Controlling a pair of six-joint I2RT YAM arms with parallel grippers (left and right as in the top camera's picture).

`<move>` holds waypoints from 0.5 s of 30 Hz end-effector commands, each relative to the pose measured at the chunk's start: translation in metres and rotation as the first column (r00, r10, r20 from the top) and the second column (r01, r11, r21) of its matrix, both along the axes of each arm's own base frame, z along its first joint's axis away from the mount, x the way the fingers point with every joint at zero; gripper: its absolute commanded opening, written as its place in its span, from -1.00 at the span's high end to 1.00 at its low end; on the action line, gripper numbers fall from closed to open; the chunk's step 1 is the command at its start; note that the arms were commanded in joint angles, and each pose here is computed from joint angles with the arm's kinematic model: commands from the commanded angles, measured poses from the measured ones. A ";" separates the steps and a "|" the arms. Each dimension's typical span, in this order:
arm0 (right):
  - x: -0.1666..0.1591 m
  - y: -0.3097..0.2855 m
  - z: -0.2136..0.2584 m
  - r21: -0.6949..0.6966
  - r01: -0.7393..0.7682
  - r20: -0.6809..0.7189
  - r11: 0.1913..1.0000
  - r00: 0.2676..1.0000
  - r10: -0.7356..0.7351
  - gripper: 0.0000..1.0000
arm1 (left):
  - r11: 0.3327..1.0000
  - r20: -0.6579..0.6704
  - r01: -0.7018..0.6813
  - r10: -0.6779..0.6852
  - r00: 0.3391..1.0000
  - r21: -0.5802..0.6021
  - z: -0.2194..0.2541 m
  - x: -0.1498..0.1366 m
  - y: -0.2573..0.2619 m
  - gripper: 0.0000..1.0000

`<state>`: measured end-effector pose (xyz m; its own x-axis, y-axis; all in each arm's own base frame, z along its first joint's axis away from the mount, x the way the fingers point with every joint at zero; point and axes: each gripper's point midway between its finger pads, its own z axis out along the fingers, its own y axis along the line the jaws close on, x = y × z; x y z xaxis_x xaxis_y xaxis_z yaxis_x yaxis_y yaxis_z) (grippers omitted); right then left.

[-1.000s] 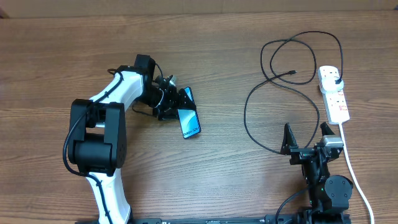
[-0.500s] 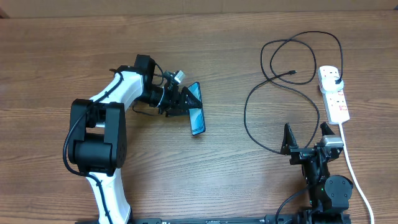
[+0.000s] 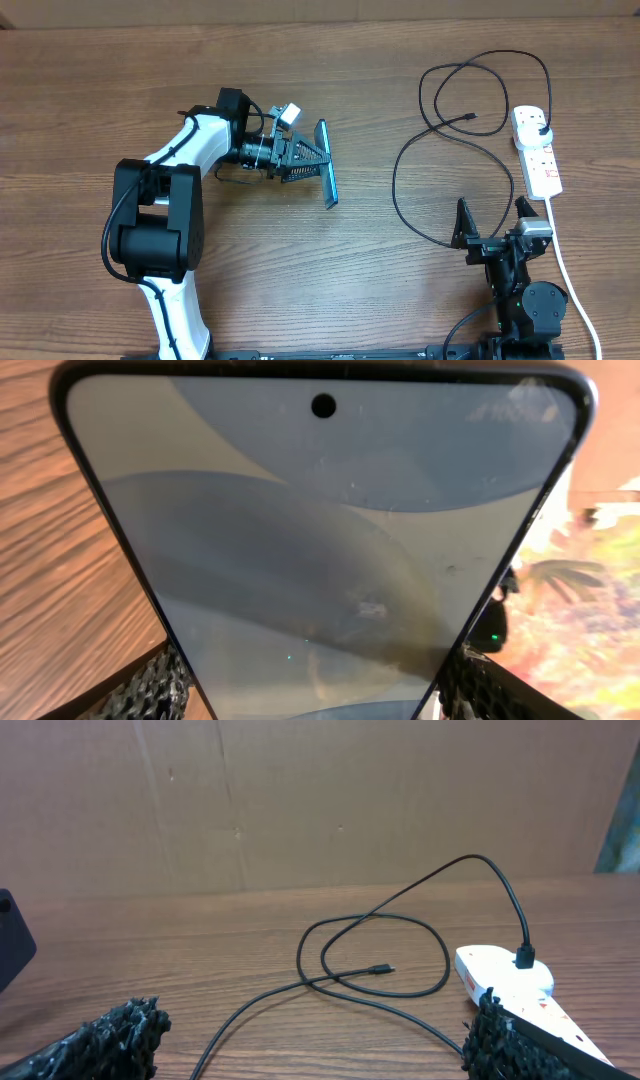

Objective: Plug charger to phone and switch on socket
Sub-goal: 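Lift the phone upright with the left gripper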

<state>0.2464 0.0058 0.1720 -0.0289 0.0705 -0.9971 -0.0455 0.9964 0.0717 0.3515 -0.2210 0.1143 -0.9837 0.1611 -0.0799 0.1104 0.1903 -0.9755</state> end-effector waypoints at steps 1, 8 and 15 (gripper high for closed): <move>0.000 -0.001 -0.004 -0.005 0.008 -0.004 1.000 1.000 -0.008 -1.00 | 0.988 0.003 0.010 -0.010 1.000 -0.156 0.022 -0.003 -0.006 -0.43; 0.000 -0.001 -0.004 -0.005 0.008 -0.004 1.000 1.000 -0.008 -1.00 | 0.977 -0.026 0.003 -0.008 1.000 -0.213 0.032 -0.003 -0.006 -0.40; 0.000 -0.001 -0.004 -0.005 0.008 -0.004 1.000 1.000 -0.008 -1.00 | 0.981 -0.151 -0.022 -0.008 0.989 -0.194 0.032 -0.003 -0.006 -0.39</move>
